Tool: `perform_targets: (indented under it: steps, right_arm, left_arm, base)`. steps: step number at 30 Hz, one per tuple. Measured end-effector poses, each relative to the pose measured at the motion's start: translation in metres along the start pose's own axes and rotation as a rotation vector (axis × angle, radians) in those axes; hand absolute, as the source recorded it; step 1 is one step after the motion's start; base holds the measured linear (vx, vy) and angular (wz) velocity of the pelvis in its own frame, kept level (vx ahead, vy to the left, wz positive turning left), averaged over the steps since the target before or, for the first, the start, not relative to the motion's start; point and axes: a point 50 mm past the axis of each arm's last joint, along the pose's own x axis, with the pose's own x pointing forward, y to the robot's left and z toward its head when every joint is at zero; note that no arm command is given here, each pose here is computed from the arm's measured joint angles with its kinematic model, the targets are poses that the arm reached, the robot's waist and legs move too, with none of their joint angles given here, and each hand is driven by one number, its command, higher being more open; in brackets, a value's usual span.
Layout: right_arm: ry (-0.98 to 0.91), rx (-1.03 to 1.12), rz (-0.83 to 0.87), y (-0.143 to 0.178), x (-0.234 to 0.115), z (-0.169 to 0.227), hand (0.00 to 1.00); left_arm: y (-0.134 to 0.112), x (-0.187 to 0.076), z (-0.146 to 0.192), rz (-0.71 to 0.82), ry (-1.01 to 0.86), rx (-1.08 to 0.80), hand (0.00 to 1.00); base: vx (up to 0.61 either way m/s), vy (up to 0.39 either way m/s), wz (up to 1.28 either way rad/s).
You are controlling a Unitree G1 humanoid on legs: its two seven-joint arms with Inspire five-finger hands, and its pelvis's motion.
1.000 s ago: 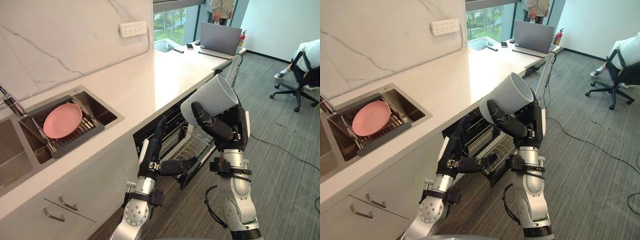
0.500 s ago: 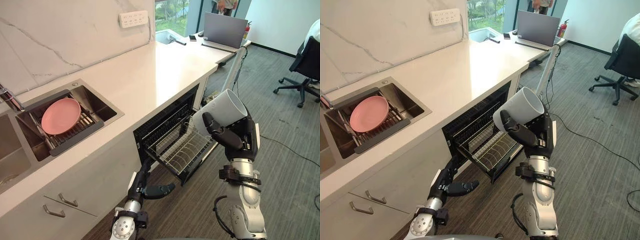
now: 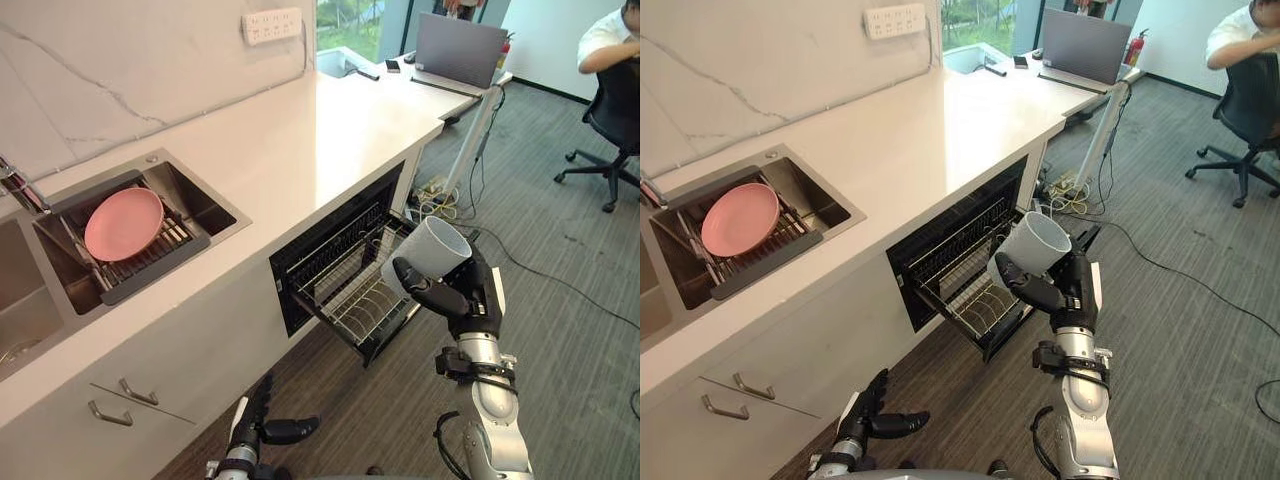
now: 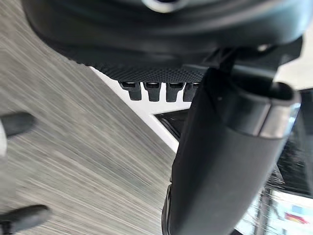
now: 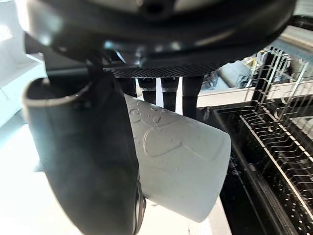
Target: Walk over to the sink, pick up the cup, carry it to the dishwasher, place the cup inside the dishwasher, then close the dishwasher door
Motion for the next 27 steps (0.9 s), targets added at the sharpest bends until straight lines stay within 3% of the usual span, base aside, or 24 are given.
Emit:
perform_targets:
  steps: [12, 27]
  right_arm:
    - [0.001, -0.154, 0.053, -0.012, 0.021, 0.002, 0.0]
    - [-0.072, -0.307, 0.149, -0.008, 0.085, 0.029, 0.0]
  left_arm:
    - [0.02, 0.005, -0.008, 0.104, 0.053, -0.052, 1.0]
    - [0.024, 0.029, 0.037, 0.115, -0.098, -0.086, 1.0]
  base:
    - [0.0, -0.008, 0.08]
    - [-0.06, 0.003, 0.14]
